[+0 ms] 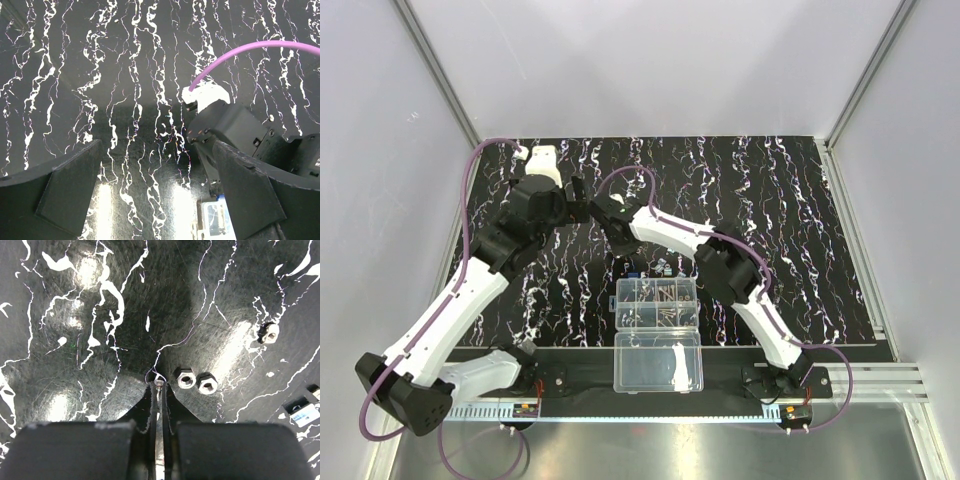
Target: Sort the screws and nuts into containers
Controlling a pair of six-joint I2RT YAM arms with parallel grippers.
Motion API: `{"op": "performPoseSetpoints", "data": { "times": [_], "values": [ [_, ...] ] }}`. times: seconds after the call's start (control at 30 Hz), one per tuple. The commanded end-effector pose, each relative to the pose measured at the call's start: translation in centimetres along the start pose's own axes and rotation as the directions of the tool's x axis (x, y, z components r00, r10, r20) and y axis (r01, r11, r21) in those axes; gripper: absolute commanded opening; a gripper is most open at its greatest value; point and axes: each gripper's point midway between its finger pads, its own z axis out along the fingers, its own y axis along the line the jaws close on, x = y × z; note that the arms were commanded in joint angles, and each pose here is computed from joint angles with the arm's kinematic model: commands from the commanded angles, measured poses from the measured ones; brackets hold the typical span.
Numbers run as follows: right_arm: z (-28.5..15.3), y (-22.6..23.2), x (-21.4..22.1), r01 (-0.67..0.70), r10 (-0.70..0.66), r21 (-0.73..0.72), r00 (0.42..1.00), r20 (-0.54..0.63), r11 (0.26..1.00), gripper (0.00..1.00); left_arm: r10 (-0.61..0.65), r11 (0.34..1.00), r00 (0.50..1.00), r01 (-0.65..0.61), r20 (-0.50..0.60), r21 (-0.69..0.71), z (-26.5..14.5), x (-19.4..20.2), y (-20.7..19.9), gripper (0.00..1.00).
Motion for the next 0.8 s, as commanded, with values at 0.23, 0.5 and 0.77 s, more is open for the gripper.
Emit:
{"op": "performPoseSetpoints", "data": {
  "times": [0.23,0.5,0.77],
  "values": [
    [-3.2,1.9,-2.5,-0.063,0.079,-0.187,0.994,0.077,0.98,0.0,-0.03,0.999,0.994,0.031,0.109,-0.015,-1.6,-3.4,0.5,0.99],
    [-9.8,-0.1,-5.8,-0.116,0.19,-0.313,0.958,0.215,0.943,0.0,-0.036,0.999,0.993,0.036,0.112,-0.001,-1.7,-3.5,0.3,0.99],
    [-11.7,-2.6,0.4,-0.136,0.171,-0.282,0.98,0.1,0.95,0.0,-0.041,0.999,0.993,0.04,0.109,0.009,-1.8,-3.6,0.2,0.99]
  ]
}}
